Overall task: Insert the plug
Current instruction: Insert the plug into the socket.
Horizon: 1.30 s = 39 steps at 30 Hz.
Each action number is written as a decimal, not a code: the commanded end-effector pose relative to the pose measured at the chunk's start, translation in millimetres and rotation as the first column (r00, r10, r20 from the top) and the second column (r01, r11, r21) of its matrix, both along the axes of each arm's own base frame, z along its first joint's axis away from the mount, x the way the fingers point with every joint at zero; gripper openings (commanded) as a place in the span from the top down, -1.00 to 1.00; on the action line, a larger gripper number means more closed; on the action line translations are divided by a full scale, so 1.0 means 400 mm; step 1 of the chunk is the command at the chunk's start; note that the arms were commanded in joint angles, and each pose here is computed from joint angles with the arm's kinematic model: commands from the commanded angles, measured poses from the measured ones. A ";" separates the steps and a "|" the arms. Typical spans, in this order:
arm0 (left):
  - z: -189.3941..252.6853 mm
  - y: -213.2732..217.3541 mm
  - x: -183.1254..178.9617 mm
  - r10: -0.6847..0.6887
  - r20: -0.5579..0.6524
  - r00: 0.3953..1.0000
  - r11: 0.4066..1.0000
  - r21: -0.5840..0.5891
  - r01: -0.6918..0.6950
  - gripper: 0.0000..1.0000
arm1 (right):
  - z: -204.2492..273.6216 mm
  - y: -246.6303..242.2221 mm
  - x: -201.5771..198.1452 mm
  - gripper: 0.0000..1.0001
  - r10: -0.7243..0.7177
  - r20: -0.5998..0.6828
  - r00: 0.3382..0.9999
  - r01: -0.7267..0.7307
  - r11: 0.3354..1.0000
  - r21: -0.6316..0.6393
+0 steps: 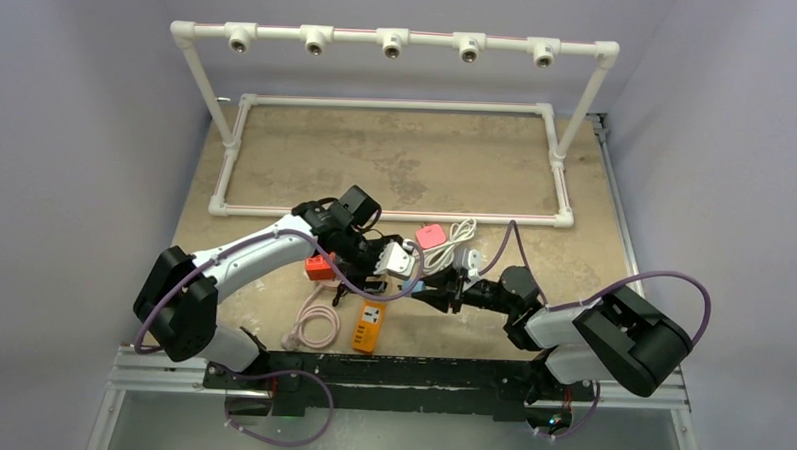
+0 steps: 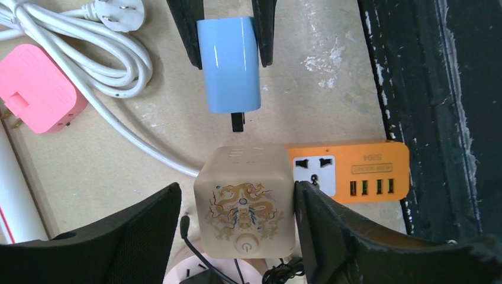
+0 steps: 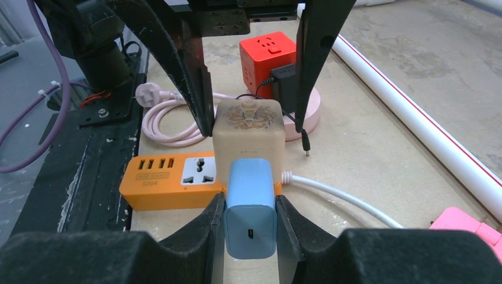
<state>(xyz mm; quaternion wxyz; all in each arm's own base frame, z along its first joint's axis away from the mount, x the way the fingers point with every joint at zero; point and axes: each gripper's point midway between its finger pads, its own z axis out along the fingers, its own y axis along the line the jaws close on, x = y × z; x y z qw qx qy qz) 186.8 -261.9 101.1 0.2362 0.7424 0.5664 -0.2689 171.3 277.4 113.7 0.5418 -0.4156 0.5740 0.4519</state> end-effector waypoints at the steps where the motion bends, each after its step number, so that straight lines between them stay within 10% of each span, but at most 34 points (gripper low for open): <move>1: 0.055 -0.030 -0.004 -0.036 -0.032 0.999 0.998 -0.054 0.034 -0.25 | 0.033 -0.001 0.012 1.00 -0.015 0.068 0.998 0.013 1.000 0.028; 9: 0.122 -0.031 -0.015 -0.052 -0.036 0.998 0.996 -0.077 0.049 0.41 | 0.029 -0.005 0.009 1.00 -0.020 0.056 0.998 0.018 0.999 0.026; 24: 0.012 0.022 -0.026 -0.081 -0.022 0.997 0.996 0.029 0.081 0.98 | 0.027 -0.003 0.012 1.00 -0.019 0.050 0.999 0.018 1.000 0.019; 39: -0.098 0.097 -0.055 -0.109 -0.009 0.994 0.981 0.158 0.109 1.00 | 0.024 0.008 0.023 1.00 -0.014 0.051 0.999 0.013 1.000 0.011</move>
